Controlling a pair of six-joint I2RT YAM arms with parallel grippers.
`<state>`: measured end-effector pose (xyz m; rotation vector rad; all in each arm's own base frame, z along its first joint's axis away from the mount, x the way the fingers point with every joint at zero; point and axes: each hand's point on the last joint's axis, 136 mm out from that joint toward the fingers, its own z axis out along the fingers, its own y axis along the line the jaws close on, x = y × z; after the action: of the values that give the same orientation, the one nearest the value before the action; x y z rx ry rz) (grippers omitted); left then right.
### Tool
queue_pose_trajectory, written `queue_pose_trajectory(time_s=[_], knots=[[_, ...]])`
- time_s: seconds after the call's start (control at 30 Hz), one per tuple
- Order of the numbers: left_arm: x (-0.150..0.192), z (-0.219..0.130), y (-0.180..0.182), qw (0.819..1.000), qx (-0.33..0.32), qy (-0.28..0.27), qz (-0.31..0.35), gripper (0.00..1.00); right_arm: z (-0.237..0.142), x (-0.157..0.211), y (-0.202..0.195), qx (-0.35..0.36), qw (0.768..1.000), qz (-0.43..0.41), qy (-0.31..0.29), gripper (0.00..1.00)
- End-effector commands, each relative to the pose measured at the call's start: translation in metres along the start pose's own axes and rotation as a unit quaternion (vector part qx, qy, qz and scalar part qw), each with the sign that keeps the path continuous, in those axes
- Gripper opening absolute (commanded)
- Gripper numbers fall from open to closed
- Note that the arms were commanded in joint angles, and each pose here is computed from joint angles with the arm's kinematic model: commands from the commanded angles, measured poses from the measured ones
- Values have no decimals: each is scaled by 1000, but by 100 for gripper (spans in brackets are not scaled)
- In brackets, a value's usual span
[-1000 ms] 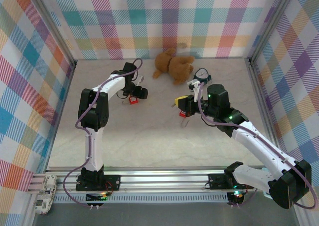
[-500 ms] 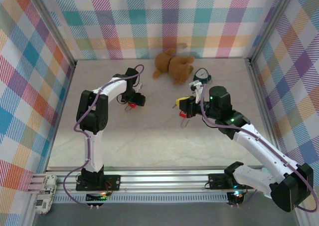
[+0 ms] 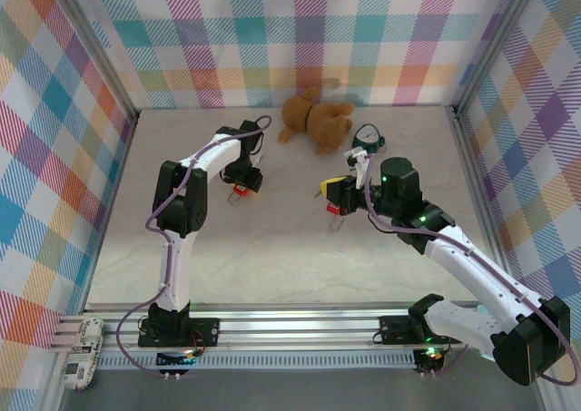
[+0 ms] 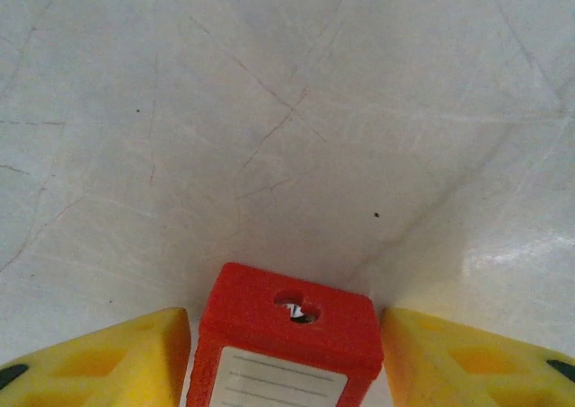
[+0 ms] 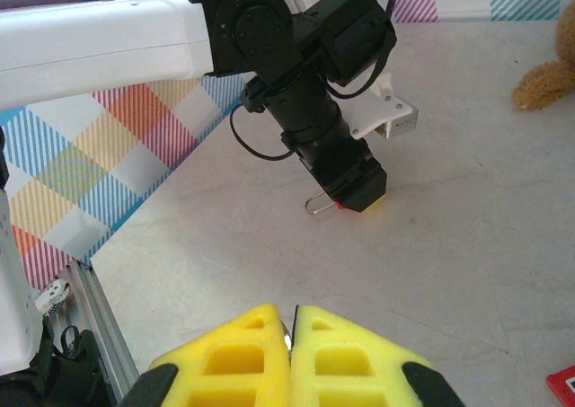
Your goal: Unlock with the key
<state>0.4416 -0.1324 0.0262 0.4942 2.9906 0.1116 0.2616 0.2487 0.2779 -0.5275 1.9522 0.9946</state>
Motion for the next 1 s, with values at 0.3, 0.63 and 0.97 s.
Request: queue_pose_trajectory(time_s=[0.3,0.63,0.97], knots=[[38,13,-4,997,22,77,6,56,5,-5,2,-13,1000,-4,-11,3],[44,21,-2,994,41,104,-4,49,5,-3,1,-13,1000,-2,-9,3],[54,20,-4,991,54,120,-5,50,10,-4,4,-26,1000,1,-8,3]])
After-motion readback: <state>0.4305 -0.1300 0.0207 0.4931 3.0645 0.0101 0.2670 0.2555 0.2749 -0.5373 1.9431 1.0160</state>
